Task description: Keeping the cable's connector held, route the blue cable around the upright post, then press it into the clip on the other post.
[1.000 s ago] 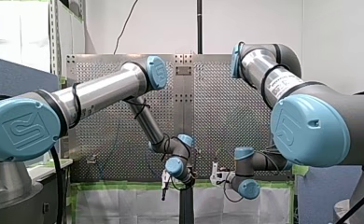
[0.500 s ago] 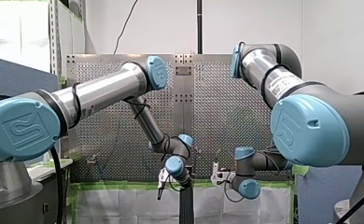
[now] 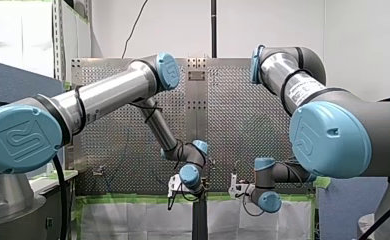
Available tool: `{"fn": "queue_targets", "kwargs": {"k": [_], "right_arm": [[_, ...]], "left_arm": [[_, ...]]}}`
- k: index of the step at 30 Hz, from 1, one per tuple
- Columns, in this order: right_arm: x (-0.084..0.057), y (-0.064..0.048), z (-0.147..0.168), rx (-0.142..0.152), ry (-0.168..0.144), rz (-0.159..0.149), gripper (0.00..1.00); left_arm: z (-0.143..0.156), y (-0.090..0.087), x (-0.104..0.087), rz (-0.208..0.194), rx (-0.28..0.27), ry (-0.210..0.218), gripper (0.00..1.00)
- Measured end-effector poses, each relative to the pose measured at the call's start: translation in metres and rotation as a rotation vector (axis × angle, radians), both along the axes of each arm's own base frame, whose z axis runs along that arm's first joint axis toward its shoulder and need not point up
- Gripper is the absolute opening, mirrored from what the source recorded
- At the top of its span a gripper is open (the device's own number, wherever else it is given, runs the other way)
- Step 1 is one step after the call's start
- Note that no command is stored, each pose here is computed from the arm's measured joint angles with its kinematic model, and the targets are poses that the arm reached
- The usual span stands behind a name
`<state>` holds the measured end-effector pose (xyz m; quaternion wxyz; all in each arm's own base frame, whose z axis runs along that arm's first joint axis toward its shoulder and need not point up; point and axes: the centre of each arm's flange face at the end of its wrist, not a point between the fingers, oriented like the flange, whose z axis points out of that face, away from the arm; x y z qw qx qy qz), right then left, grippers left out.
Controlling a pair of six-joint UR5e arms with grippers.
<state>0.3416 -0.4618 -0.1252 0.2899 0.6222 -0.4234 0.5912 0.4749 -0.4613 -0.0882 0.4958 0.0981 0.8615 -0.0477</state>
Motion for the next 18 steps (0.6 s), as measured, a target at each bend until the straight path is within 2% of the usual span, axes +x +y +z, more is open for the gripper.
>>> {"fn": "queue_targets", "kwargs": {"k": [4, 8, 18], "right_arm": [[-0.003, -0.001, -0.001, 0.005, 0.003, -0.007, 0.00], [-0.007, -0.003, -0.001, 0.010, 0.012, -0.017, 0.00], [-0.010, -0.004, -0.002, 0.012, 0.030, -0.021, 0.00]], "left_arm": [[0.002, 0.000, -0.003, 0.002, -0.001, -0.008, 0.00], [-0.001, 0.000, -0.013, 0.004, 0.011, -0.006, 0.00], [0.008, -0.003, -0.026, 0.019, 0.021, -0.031, 0.00]]}}
